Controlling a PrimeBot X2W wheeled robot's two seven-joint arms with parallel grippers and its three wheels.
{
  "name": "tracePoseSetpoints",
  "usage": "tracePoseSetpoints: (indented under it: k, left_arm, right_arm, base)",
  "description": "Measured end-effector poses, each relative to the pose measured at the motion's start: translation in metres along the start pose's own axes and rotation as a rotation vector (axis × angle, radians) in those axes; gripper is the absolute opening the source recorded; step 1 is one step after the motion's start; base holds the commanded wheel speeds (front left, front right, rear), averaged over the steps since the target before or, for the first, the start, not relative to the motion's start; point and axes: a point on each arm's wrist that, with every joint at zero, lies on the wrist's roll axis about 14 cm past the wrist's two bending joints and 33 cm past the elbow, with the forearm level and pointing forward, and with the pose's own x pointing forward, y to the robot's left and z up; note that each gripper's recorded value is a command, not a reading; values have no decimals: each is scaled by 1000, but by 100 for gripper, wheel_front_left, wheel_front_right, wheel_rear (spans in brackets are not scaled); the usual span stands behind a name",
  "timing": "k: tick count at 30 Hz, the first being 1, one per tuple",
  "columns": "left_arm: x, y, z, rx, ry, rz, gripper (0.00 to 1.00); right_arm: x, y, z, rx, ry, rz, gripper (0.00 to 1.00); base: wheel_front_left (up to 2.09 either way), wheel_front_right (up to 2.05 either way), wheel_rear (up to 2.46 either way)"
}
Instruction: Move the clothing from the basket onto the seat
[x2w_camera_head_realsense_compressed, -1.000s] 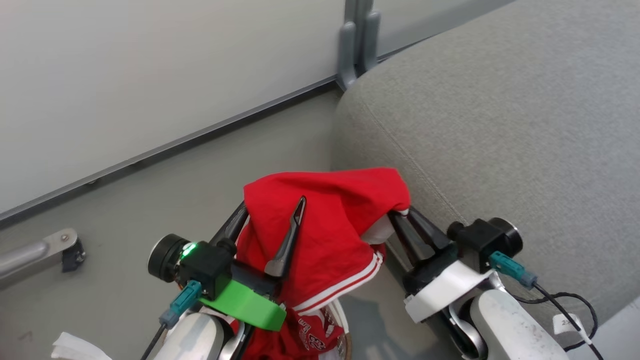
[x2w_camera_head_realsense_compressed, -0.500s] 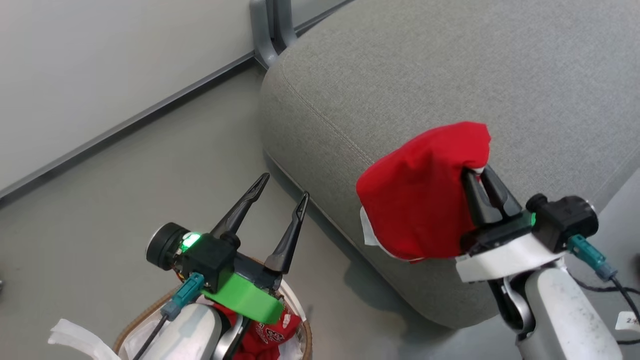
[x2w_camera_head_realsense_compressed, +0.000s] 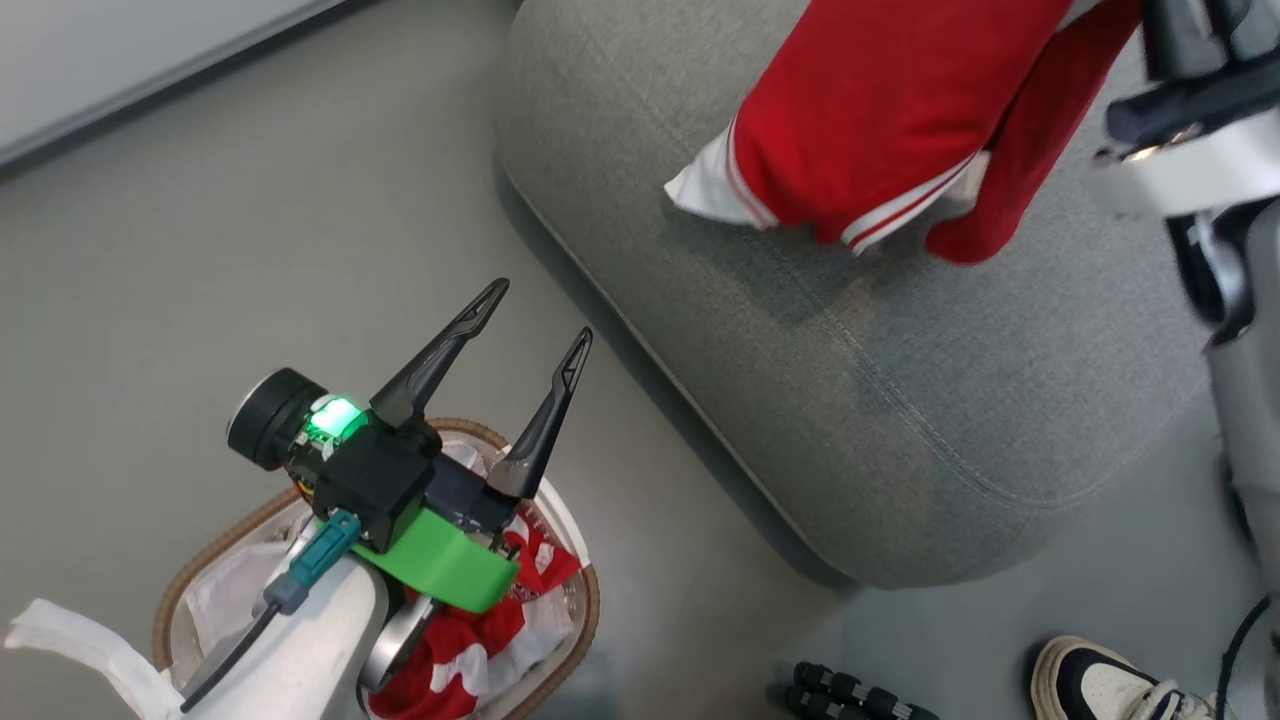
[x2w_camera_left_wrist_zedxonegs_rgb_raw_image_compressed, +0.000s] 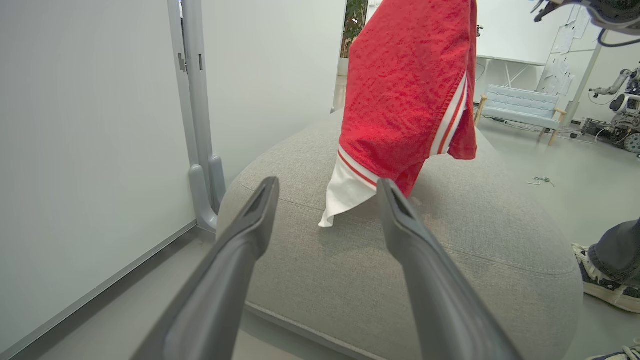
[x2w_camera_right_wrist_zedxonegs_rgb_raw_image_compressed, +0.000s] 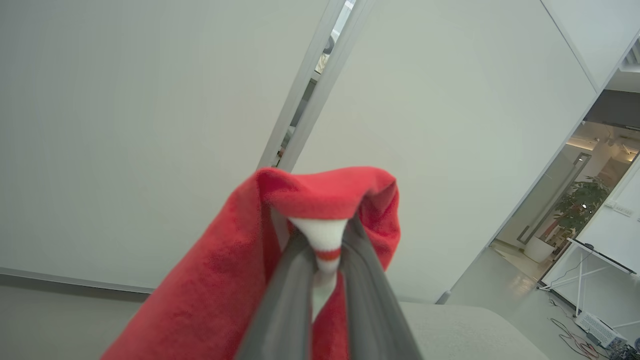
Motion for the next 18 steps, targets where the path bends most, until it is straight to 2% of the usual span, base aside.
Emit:
tracePoseSetpoints:
  k: [6,10,14,18]
  left_arm:
    - [-8,26,-19,-27,12,35,100]
    - [-22,43,-33,-45,38,81,100]
    - [-36,59,-45,-56,63,131,100]
    - [-50,73,-56,-66,90,184,100]
  right_arm:
    - [51,-9,-23,-107,24,9,0]
    - [73,-11,-56,-110,87,-21,0]
    - [74,-7,-108,-89,205,-53,0]
    - [56,16,-163,-46,342,-49,0]
  base:
    - [0,0,0]
    - [0,0,0]
    - [0,0,0]
    - [0,0,0]
